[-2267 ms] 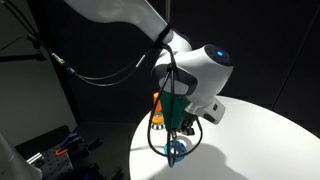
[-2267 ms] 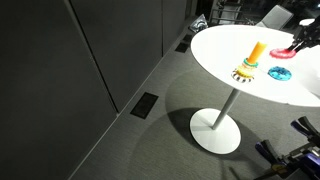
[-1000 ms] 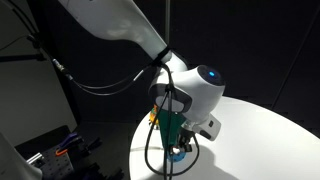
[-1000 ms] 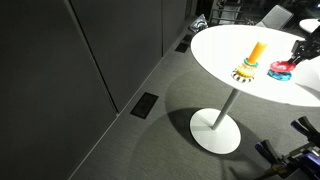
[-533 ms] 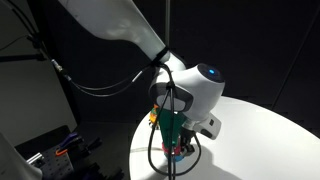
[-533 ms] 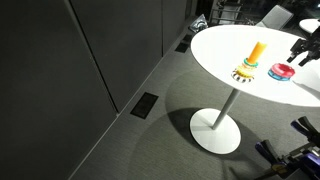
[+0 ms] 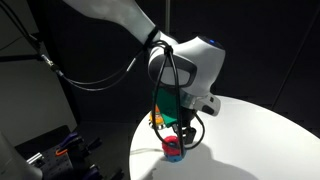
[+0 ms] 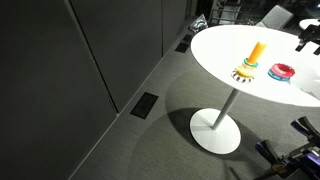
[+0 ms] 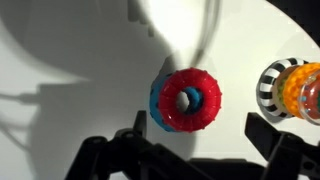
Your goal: Take the red ring off the stack and place it on the blue ring
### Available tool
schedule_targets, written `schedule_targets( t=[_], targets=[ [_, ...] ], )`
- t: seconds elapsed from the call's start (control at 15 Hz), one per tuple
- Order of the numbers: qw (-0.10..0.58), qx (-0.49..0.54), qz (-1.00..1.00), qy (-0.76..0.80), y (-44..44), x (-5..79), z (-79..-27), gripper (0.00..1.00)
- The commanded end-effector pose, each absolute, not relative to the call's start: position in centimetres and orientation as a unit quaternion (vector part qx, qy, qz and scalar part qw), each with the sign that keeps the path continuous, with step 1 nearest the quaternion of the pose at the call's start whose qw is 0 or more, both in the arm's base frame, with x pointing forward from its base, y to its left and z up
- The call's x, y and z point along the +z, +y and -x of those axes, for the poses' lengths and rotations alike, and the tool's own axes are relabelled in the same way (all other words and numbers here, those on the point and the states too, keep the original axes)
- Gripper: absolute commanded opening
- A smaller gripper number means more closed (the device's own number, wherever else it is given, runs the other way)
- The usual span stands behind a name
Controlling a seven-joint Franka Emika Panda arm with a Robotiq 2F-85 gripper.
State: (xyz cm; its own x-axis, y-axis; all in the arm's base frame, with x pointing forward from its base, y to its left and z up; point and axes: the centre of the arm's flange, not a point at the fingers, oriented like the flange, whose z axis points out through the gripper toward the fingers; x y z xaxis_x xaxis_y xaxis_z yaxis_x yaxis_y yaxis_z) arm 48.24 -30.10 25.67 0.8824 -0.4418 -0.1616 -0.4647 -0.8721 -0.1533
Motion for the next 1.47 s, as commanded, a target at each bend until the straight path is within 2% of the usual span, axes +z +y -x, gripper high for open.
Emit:
schedule_targets(
  t=[0.0,0.4,0.73,1.13,1.4],
  targets=[
    [0.075,0.069,0.971,0.218,-27.9,30.9,-48.8,1.0],
    [0.06,0.043,0.98,0.188,-23.3,36.7,-50.7,1.0],
    [0.083,0.037,0.983,0.163,-18.0,40.3,-52.6,1.0],
    [0.145,0.05,0.979,0.135,-11.7,43.9,-53.6,1.0],
    [0.132,0.028,0.982,0.13,-8.8,46.7,-53.8,1.0]
  ],
)
